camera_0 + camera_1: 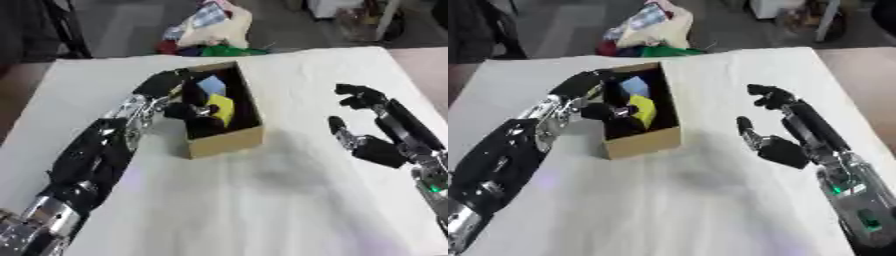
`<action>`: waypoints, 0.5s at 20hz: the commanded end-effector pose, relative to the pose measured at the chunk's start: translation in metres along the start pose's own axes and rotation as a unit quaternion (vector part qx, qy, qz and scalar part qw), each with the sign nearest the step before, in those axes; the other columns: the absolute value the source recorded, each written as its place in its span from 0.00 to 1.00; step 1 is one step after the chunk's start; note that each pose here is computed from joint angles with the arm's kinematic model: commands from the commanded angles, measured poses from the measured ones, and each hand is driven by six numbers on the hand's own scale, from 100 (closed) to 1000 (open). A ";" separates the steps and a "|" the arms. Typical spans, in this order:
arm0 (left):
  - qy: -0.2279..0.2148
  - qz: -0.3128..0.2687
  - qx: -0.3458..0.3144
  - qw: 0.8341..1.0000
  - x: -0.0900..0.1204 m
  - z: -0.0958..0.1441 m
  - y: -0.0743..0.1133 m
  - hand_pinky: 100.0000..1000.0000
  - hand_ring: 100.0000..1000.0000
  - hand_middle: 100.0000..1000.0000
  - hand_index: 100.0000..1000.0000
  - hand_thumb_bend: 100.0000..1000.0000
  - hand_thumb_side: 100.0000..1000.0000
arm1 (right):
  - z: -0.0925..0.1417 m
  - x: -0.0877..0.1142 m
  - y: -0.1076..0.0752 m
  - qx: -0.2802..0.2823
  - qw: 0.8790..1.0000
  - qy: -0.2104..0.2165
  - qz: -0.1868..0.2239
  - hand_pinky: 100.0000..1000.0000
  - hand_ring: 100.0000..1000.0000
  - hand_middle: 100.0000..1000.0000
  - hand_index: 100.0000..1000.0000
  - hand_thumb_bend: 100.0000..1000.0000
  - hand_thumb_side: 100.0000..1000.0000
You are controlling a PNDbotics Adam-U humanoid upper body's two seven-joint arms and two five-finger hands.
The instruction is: Pick up objects on the table and place them in the box.
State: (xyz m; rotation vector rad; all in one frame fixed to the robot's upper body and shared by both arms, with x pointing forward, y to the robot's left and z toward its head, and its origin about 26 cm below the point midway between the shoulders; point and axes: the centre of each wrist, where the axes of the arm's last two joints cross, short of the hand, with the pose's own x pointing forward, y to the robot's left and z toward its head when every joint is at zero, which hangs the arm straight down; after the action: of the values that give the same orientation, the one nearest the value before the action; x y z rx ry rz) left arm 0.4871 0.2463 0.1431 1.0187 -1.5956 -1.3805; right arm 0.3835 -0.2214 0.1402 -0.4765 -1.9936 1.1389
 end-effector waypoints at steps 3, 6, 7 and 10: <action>-0.034 -0.005 0.086 0.996 -0.028 0.025 0.031 0.81 0.80 0.73 0.92 0.51 0.84 | -0.001 0.001 -0.012 -0.026 1.000 -0.001 0.007 0.80 0.79 0.85 0.96 0.07 0.67; -0.052 0.011 0.120 0.991 -0.038 0.045 0.027 0.80 0.79 0.71 0.92 0.48 0.84 | -0.001 0.002 -0.014 -0.039 0.999 -0.002 0.005 0.79 0.79 0.85 0.96 0.07 0.67; -0.059 0.018 0.131 0.989 -0.040 0.052 0.025 0.79 0.79 0.70 0.91 0.47 0.84 | -0.001 0.003 -0.015 -0.044 0.999 -0.003 0.004 0.79 0.79 0.85 0.96 0.07 0.67; -0.081 0.045 0.168 0.981 -0.043 0.071 0.016 0.79 0.78 0.69 0.91 0.45 0.84 | -0.001 0.006 -0.018 -0.059 0.998 -0.005 0.001 0.79 0.79 0.85 0.96 0.07 0.66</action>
State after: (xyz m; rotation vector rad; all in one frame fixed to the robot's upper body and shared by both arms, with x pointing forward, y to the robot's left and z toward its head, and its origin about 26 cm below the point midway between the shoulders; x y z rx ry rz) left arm 0.4373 0.3060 0.1249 0.9875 -1.9356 -1.2125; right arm 0.3818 -0.2247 0.1445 -0.5137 -2.0321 1.0524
